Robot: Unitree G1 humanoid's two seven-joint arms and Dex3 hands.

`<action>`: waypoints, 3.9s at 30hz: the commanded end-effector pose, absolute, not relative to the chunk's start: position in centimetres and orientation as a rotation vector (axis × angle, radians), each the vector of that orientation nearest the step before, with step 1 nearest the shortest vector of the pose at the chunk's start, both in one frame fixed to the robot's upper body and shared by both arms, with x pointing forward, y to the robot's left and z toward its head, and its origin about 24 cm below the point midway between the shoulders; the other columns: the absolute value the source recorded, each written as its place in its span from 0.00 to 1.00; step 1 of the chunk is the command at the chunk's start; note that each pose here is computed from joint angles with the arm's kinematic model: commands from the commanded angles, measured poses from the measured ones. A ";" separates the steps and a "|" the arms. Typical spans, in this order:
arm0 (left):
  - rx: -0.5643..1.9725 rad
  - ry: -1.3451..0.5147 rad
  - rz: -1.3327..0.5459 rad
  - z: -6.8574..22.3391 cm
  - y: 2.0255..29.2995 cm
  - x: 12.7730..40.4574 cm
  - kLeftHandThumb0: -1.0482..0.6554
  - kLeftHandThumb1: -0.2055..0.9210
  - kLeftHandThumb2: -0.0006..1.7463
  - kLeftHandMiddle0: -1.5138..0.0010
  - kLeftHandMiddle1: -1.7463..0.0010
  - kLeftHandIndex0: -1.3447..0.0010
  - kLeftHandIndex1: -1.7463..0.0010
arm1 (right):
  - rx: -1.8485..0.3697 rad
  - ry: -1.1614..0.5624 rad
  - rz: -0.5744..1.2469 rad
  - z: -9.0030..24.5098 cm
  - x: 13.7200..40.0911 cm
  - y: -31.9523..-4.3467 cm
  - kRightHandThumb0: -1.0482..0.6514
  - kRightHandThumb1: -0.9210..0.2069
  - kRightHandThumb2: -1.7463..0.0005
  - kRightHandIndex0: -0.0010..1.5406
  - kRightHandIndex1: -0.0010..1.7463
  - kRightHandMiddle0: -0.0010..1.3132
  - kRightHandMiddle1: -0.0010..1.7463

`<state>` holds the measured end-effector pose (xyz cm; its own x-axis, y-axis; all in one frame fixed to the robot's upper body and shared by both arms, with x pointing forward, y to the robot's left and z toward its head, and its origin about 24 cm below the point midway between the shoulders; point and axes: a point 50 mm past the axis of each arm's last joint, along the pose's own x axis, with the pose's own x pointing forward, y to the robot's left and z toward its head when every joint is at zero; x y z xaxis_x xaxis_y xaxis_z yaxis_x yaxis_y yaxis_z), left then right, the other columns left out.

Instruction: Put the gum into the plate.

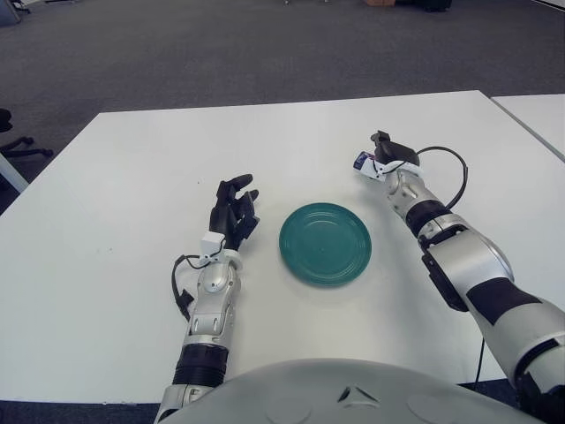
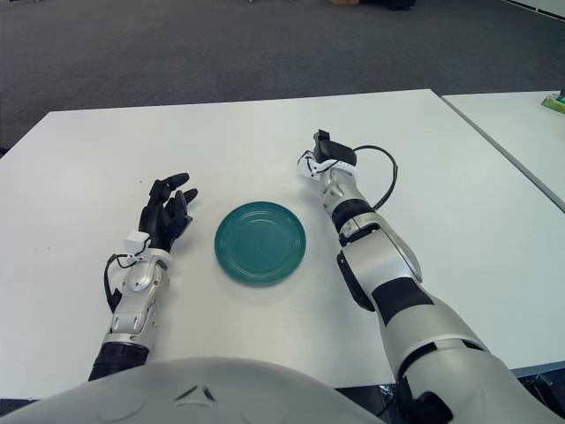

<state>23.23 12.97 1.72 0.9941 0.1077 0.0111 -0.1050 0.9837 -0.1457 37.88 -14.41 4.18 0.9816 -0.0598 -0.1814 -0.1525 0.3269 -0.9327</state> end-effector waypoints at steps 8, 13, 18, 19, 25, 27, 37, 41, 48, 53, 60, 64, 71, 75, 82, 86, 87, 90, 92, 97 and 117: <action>-0.198 -0.031 0.116 1.9 12.3 23.1 0.19 1.00 0.42 0.74 0.54 0.81 0.33 | -1.202 0.284 0.107 2.1 36.8 -14.5 0.21 0.00 0.73 0.22 0.13 0.00 0.30; -0.198 -0.037 0.119 2.0 12.3 23.0 0.19 1.00 0.43 0.74 0.53 0.81 0.34 | -1.224 0.312 0.126 1.8 36.7 -14.8 0.20 0.00 0.73 0.22 0.13 0.00 0.30; -0.185 -0.044 0.131 2.1 12.3 22.9 0.19 1.00 0.43 0.74 0.53 0.81 0.34 | -1.235 0.339 0.138 1.4 36.4 -15.1 0.19 0.00 0.73 0.22 0.12 0.00 0.29; -0.183 -0.045 0.133 2.1 12.3 22.9 0.19 1.00 0.43 0.74 0.53 0.81 0.34 | -1.236 0.343 0.140 1.3 36.4 -15.1 0.19 0.00 0.73 0.22 0.12 0.00 0.29; -0.176 -0.060 0.138 2.2 12.4 22.6 0.18 1.00 0.44 0.74 0.53 0.82 0.34 | -1.234 0.378 0.145 0.8 36.1 -15.5 0.18 0.00 0.73 0.20 0.11 0.00 0.29; -0.178 -0.062 0.139 2.2 12.4 22.5 0.18 1.00 0.44 0.74 0.52 0.82 0.34 | -1.231 0.386 0.146 0.7 36.0 -15.7 0.18 0.00 0.72 0.20 0.10 0.00 0.29; -0.176 -0.073 0.147 2.3 12.4 22.1 0.18 1.00 0.44 0.74 0.52 0.82 0.34 | -1.225 0.419 0.161 -0.1 35.4 -15.8 0.17 0.00 0.71 0.19 0.08 0.00 0.29; -0.186 -0.078 0.150 2.3 12.4 21.9 0.18 1.00 0.43 0.74 0.52 0.82 0.33 | -1.223 0.434 0.173 -0.6 35.1 -15.6 0.17 0.00 0.71 0.20 0.08 0.00 0.29; -0.214 -0.077 0.157 2.4 12.4 21.7 0.19 1.00 0.42 0.74 0.51 0.81 0.34 | -1.224 0.449 0.182 -0.9 34.9 -15.7 0.16 0.00 0.72 0.21 0.07 0.00 0.31; -0.211 -0.085 0.169 2.5 12.5 21.7 0.19 1.00 0.41 0.74 0.51 0.80 0.34 | -1.286 0.431 0.211 -1.0 34.8 -15.7 0.16 0.00 0.71 0.24 0.08 0.00 0.32; -0.207 -0.088 0.171 2.6 12.4 22.1 0.18 1.00 0.41 0.75 0.51 0.79 0.34 | -1.373 0.404 0.247 -0.8 34.9 -15.8 0.16 0.00 0.69 0.28 0.10 0.00 0.33; -0.211 -0.086 0.160 2.6 12.3 22.2 0.17 1.00 0.41 0.76 0.51 0.79 0.34 | -1.397 0.395 0.253 -0.8 35.0 -15.9 0.16 0.00 0.68 0.29 0.10 0.00 0.33; -0.220 -0.096 0.131 2.6 11.8 22.8 0.18 1.00 0.41 0.74 0.50 0.80 0.34 | -1.420 0.377 0.224 -0.5 35.1 -16.1 0.19 0.00 0.69 0.28 0.40 0.00 0.61; -0.227 -0.100 0.121 2.7 11.7 23.0 0.18 1.00 0.41 0.74 0.50 0.80 0.34 | -1.404 0.334 0.162 -0.3 35.1 -16.1 0.30 0.06 0.65 0.30 0.69 0.12 0.90; -0.248 -0.114 0.128 2.8 11.8 22.8 0.18 1.00 0.40 0.75 0.50 0.80 0.34 | -1.363 0.269 0.069 -0.1 35.0 -16.3 0.38 0.17 0.55 0.43 0.94 0.24 0.99; -0.244 -0.128 0.148 2.9 12.0 22.6 0.18 1.00 0.40 0.76 0.49 0.80 0.33 | -1.332 0.262 0.057 -0.2 35.0 -16.3 0.39 0.17 0.55 0.46 0.98 0.24 1.00; -0.241 -0.132 0.155 2.9 12.0 22.6 0.18 1.00 0.40 0.76 0.49 0.79 0.33 | -1.326 0.258 0.056 -0.2 35.0 -16.3 0.39 0.17 0.55 0.46 0.99 0.24 1.00; -0.236 -0.139 0.170 2.9 12.1 22.5 0.18 1.00 0.40 0.76 0.48 0.78 0.33 | -1.315 0.247 0.055 -0.2 34.9 -16.3 0.39 0.18 0.54 0.48 1.00 0.24 1.00; -0.235 -0.141 0.177 2.9 12.2 22.5 0.17 1.00 0.40 0.76 0.48 0.77 0.32 | -1.311 0.242 0.056 -0.2 34.9 -16.3 0.39 0.18 0.54 0.49 1.00 0.25 1.00; -0.230 -0.138 0.205 2.9 12.3 22.4 0.18 1.00 0.40 0.76 0.47 0.77 0.32 | -1.308 0.233 0.060 -0.3 34.8 -16.3 0.39 0.19 0.53 0.49 1.00 0.25 1.00; -0.231 -0.151 0.198 2.9 12.4 22.4 0.17 1.00 0.40 0.77 0.48 0.79 0.32 | -1.293 0.229 0.063 -0.6 34.6 -16.2 0.39 0.23 0.50 0.51 0.90 0.27 1.00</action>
